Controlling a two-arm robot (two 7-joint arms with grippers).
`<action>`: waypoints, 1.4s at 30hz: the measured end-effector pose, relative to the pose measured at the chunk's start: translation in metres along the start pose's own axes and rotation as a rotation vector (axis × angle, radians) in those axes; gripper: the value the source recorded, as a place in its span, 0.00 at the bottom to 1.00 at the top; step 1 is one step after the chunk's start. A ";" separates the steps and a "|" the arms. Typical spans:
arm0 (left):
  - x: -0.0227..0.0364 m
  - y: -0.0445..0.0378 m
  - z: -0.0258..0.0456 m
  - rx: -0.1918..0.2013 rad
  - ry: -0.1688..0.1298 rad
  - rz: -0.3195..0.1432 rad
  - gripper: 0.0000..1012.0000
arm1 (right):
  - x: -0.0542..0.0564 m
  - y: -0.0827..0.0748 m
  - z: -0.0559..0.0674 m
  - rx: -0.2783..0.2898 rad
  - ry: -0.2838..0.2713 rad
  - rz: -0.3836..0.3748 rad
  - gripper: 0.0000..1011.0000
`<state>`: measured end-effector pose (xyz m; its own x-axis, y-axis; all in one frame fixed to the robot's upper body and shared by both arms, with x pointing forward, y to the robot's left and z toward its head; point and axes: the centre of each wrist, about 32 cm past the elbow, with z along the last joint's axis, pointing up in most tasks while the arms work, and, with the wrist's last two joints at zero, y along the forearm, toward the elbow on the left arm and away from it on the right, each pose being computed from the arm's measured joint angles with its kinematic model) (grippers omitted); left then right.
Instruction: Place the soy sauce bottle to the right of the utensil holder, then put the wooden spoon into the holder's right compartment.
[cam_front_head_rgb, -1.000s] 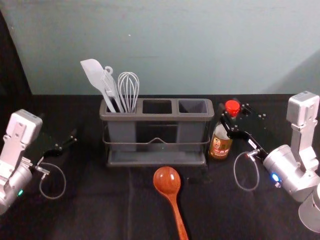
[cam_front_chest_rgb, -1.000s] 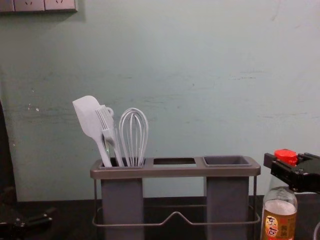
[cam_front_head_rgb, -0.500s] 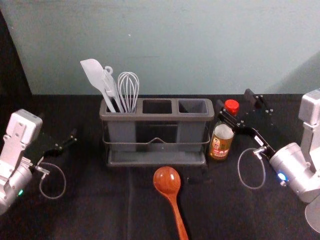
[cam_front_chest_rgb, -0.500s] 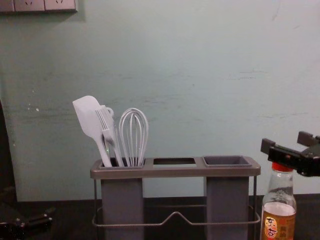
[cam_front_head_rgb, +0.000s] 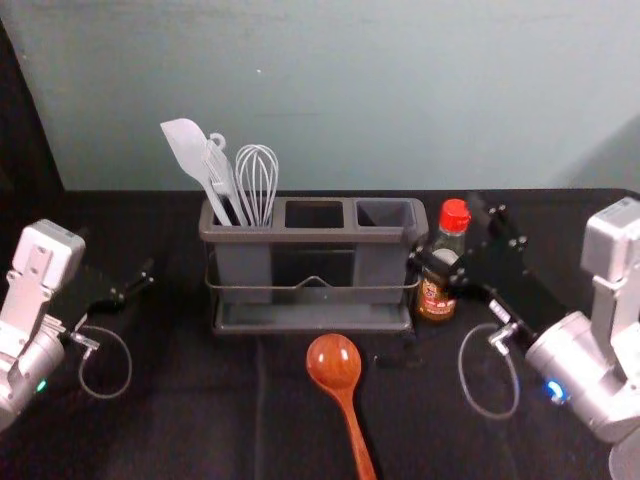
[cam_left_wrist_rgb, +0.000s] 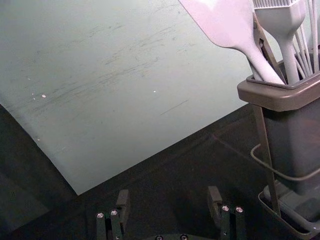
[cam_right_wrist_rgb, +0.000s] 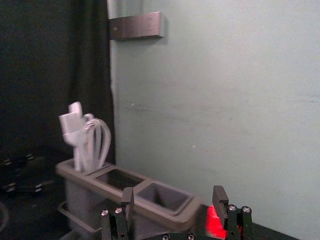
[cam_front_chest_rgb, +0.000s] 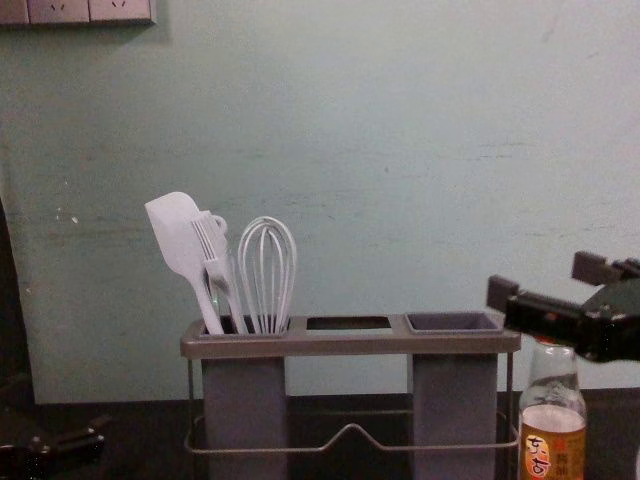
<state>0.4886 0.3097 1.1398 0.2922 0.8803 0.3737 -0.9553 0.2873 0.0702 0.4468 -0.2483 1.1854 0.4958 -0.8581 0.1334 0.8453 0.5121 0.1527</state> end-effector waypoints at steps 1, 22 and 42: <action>0.0000 0.0000 0.0000 0.000 0.000 0.000 1.00 | 0.000 0.000 0.000 0.000 0.000 0.000 0.99; 0.0000 0.0000 0.0000 0.000 0.000 0.000 1.00 | -0.046 -0.014 -0.045 -0.129 0.093 0.158 0.99; 0.0000 0.0000 0.0000 0.000 0.000 0.000 1.00 | -0.050 -0.015 -0.055 -0.149 0.113 0.183 0.99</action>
<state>0.4886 0.3097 1.1398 0.2923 0.8803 0.3737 -0.9553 0.2873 0.0702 0.4198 -0.2149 1.1223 0.6550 -0.7549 0.0341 0.7555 0.6550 -0.0110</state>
